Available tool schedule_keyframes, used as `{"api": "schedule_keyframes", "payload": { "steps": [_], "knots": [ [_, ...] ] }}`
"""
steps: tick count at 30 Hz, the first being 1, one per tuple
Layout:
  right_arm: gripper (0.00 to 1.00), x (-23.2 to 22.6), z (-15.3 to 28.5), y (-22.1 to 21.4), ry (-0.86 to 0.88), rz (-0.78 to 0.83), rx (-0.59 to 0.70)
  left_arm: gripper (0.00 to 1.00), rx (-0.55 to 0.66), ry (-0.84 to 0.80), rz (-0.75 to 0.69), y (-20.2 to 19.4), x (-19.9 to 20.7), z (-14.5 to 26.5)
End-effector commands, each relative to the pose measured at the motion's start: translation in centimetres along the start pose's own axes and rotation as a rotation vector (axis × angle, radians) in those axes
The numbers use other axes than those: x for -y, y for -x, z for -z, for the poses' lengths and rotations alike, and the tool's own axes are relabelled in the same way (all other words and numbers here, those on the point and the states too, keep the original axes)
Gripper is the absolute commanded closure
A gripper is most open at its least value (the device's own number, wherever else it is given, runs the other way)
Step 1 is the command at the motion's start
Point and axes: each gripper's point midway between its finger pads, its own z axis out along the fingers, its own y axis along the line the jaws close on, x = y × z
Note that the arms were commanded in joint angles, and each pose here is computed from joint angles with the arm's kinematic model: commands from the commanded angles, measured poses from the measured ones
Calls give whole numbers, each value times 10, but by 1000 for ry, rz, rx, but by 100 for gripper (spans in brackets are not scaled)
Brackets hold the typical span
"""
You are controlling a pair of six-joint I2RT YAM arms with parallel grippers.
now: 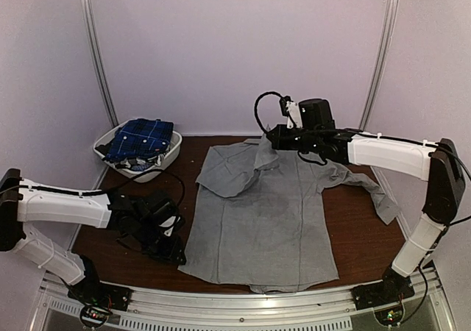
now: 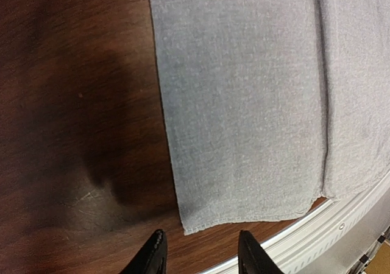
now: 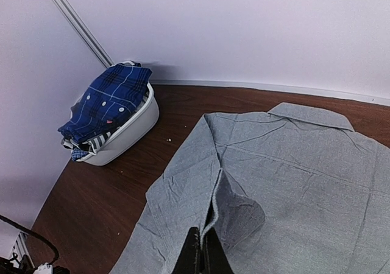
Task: Fold and stack the long sleeve shirts
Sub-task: Pick up the shirt from the center of the board.
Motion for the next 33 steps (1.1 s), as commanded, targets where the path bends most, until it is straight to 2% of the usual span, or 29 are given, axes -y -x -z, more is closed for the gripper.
{"api": "schedule_keyframes", "payload": {
  "steps": [1,9,21,27,30,33],
  "knots": [
    [100,-7,13,24,7,10,53,59,-19,2,46,-7,1,-9],
    [100,-9,15,26,13,9,57,66,-48,25,77,-18,-1,-21],
    [100,-10,15,28,17,7,61,75,-16,43,98,-10,-3,-24],
    [100,-12,17,32,18,8,66,89,5,45,105,-5,0,-21],
    [100,-12,17,36,12,17,73,100,24,76,121,-2,-4,-15],
    [100,-14,18,44,7,33,86,100,49,158,135,1,-17,-6]
  ]
}}
